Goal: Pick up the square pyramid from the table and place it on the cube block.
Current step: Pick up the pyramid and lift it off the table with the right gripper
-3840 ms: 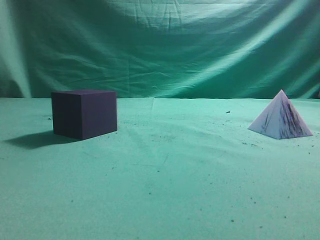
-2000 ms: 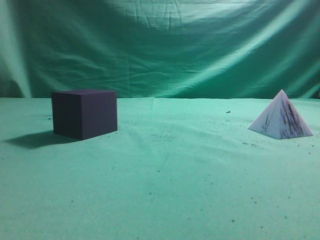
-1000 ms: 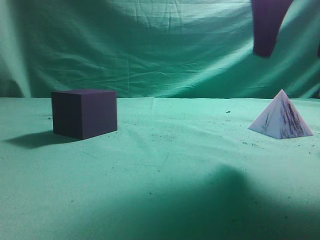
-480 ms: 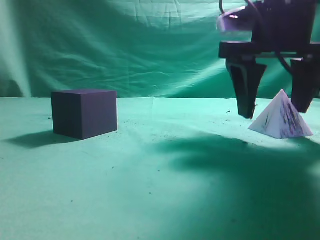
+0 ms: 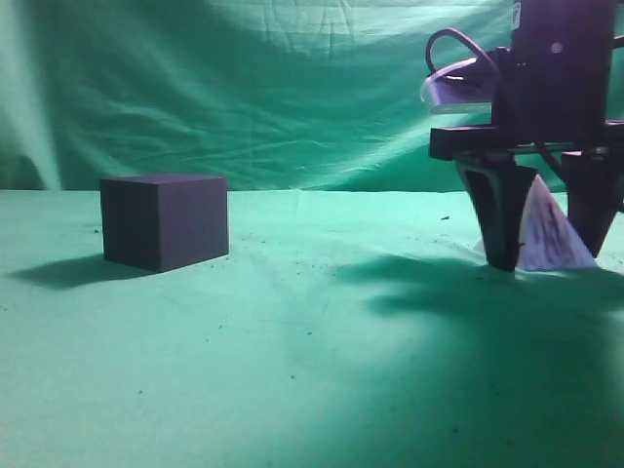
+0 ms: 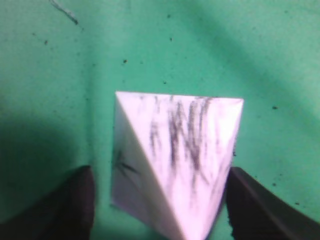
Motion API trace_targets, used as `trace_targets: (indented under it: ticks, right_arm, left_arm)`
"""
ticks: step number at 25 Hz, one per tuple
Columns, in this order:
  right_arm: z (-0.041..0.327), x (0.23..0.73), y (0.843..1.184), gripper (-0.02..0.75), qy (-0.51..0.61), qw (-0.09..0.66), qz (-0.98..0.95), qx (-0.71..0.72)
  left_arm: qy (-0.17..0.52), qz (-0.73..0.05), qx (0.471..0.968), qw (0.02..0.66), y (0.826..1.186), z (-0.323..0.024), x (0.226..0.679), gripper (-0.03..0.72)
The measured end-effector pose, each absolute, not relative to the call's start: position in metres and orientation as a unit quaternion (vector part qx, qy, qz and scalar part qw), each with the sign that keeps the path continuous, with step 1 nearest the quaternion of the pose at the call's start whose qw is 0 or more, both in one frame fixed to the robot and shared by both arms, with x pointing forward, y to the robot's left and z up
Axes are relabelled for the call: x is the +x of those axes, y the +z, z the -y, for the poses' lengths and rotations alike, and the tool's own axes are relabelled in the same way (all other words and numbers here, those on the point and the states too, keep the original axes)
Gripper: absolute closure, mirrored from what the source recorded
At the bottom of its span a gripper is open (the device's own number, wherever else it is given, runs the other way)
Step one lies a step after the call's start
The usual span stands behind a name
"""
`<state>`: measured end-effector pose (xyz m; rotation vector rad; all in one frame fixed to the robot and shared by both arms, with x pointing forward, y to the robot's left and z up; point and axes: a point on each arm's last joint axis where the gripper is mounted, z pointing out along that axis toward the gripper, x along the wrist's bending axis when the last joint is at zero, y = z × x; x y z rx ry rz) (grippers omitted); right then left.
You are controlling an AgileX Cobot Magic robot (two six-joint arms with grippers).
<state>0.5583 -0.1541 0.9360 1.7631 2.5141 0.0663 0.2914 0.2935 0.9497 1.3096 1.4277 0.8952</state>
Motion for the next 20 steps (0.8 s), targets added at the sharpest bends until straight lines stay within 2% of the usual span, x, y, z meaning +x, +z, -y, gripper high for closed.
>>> trace_targets:
  ticks: [1, 3, 15, 20]
  right_arm:
    - [0.154, 0.558, 0.936, 0.279, 0.021, 0.035, -0.817, 0.575]
    - [0.154, 0.559, 0.938, 0.344, 0.022, 0.038, -0.818, 0.574]
    - [0.152, 0.564, 0.948, 0.336, 0.017, 0.039, -0.816, 0.577]
    - [0.145, 0.581, 1.0, 0.336, 0.061, 0.069, -0.822, 0.562]
  left_arm:
    - [0.367, -0.586, 0.537, 0.483, 0.95, -0.293, 0.291, 0.688]
    - [0.367, -0.586, 0.537, 0.483, 0.95, -0.293, 0.291, 0.688]
    - [0.367, -0.586, 0.537, 0.483, 0.95, -0.293, 0.291, 0.688]
    - [0.367, -0.586, 0.537, 0.483, 0.95, -0.293, 0.291, 0.688]
